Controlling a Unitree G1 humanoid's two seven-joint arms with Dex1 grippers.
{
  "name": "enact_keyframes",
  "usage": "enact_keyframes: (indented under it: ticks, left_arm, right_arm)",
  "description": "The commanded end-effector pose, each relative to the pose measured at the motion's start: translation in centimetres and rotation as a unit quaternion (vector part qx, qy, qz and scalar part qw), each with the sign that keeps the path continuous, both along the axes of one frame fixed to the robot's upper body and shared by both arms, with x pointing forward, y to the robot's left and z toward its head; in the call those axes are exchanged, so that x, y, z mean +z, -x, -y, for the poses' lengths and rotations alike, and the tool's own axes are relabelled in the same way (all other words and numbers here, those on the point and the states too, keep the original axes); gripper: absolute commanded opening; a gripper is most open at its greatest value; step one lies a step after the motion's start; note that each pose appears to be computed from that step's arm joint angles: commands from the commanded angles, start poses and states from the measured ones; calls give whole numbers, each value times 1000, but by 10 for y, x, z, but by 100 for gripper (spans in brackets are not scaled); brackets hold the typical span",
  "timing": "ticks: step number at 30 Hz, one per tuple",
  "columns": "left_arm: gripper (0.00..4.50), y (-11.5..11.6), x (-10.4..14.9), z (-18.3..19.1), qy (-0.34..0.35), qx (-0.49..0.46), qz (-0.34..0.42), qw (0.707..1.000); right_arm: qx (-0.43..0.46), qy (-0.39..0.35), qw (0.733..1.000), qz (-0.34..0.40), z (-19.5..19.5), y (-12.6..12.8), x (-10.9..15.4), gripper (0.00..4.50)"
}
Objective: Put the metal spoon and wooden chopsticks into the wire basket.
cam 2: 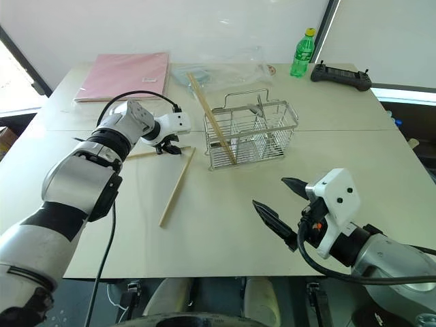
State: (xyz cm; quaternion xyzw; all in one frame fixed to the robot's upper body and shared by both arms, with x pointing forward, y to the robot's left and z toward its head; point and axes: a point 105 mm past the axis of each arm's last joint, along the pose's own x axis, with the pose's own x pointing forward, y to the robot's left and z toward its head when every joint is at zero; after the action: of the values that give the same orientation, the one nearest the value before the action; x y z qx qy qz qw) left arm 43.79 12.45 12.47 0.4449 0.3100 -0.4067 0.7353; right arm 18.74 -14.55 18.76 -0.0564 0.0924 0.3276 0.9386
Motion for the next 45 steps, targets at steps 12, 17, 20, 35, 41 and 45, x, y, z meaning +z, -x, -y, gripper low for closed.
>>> enact_keyframes:
  ticks: [12,17,20,35,41,45]
  left_arm:
    - [2,1,-2,6,31,11,-9,999]
    - [2,1,-2,5,31,12,-11,999]
    - [2,0,0,4,32,15,-6,999]
    - [2,-26,144,6,379,81,148,910]
    - [2,-14,227,-14,516,55,219,826]
    - [2,11,298,-21,614,-1,253,747]
  right_arm:
    - [10,0,1000,25,-3,5,12,418]
    - [7,1,1000,27,-2,4,12,418]
    - [6,1,1000,28,-3,3,13,418]
    - [13,18,1000,21,1,6,11,418]
    - [8,25,999,22,5,6,12,418]
    - [8,28,999,22,7,6,12,418]
